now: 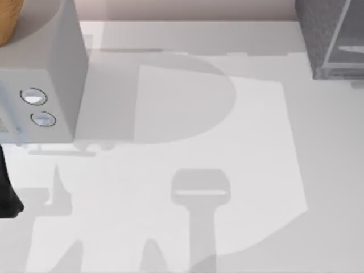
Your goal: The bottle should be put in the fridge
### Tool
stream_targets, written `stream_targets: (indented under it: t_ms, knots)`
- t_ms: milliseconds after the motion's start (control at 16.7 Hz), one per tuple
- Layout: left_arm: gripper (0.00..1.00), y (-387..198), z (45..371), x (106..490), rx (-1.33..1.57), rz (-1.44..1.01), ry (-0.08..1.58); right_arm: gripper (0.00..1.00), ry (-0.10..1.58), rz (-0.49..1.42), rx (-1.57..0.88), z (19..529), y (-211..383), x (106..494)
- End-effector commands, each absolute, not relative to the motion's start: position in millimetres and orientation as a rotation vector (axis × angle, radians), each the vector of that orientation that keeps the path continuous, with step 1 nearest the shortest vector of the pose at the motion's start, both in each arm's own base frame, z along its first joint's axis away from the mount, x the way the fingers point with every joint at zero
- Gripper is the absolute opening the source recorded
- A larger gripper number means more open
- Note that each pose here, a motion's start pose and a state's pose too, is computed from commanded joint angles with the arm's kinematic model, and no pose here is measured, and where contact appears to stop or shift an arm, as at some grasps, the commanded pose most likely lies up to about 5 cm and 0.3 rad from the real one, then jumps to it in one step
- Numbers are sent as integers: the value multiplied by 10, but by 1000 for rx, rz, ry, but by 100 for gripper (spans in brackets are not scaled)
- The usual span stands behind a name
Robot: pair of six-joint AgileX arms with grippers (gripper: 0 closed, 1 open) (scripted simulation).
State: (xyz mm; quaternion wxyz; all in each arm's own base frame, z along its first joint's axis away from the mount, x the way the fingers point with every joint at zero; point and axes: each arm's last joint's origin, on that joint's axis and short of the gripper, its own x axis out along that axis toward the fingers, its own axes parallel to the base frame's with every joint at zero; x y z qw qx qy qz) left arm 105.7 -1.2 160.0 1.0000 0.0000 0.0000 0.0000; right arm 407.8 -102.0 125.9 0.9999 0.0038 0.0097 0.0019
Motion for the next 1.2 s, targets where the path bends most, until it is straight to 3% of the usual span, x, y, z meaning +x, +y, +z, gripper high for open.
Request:
stream_targets:
  t_ms: [600,960,1200]
  knots:
    - [100,-12,1600,1057,0,0,0,1,-20,5,-2,1370,-1052,4948]
    - [100,-12,1600,1057,0,0,0,1,8,4,4,1290,-1030,5043]
    - [100,-12,1600,1057,0,0,0,31,8,4,4,1290,-1030,5043]
